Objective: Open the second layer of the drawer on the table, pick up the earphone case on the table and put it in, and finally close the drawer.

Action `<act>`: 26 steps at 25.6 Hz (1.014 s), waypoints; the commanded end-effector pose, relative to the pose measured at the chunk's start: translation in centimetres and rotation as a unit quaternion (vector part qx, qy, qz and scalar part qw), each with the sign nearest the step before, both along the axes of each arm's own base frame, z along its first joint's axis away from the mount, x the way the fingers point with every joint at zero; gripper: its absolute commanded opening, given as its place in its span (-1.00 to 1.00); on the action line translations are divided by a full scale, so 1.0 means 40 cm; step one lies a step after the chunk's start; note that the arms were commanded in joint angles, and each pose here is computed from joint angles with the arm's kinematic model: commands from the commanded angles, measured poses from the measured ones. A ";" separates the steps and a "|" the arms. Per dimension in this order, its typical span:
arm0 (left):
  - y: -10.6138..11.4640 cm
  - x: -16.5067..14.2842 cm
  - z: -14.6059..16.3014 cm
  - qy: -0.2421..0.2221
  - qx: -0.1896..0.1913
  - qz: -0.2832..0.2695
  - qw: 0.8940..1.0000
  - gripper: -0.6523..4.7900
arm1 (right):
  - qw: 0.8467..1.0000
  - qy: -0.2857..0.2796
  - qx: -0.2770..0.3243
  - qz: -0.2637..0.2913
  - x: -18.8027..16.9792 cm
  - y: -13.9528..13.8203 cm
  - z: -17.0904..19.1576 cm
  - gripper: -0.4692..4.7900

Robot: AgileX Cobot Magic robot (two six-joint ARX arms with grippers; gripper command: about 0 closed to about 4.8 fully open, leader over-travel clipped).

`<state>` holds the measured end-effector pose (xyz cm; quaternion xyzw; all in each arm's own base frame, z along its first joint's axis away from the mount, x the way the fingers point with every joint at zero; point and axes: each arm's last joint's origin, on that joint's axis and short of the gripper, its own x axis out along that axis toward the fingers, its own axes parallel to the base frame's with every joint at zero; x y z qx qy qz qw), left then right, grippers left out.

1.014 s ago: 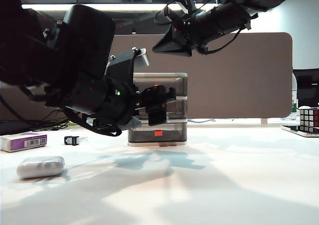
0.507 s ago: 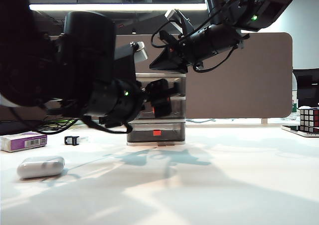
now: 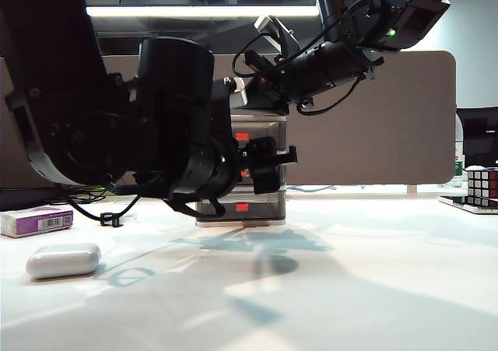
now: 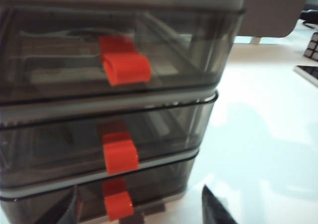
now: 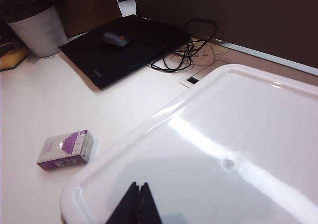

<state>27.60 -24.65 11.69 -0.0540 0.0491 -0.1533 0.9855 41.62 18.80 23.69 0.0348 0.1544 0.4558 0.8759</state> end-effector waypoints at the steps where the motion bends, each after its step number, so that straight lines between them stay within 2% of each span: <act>1: -0.007 -0.004 0.005 -0.009 0.004 0.017 1.000 0.36 | 0.998 0.057 -0.022 0.010 -0.011 0.007 -0.043 -0.84; 8: -0.007 -0.006 0.007 -0.013 0.010 0.031 0.999 0.35 | 0.999 0.029 -0.010 0.009 -0.020 0.008 -0.001 -0.84; 11: -0.007 -0.006 0.008 -0.015 0.008 0.036 0.999 0.35 | 1.000 -0.003 0.003 0.010 -0.018 0.009 0.020 -0.84; 20: -0.011 -0.009 0.011 -0.020 0.003 0.031 0.999 0.35 | 0.996 -0.081 0.038 0.021 0.009 0.023 0.175 -0.84; 22: -0.012 -0.009 0.012 -0.021 0.001 0.030 0.999 0.35 | 0.996 -0.082 0.036 0.017 0.021 0.028 0.195 -0.84; 26: -0.015 -0.008 0.019 -0.029 -0.012 0.021 0.999 0.35 | 0.998 -0.061 0.023 0.013 0.046 0.036 0.170 -0.84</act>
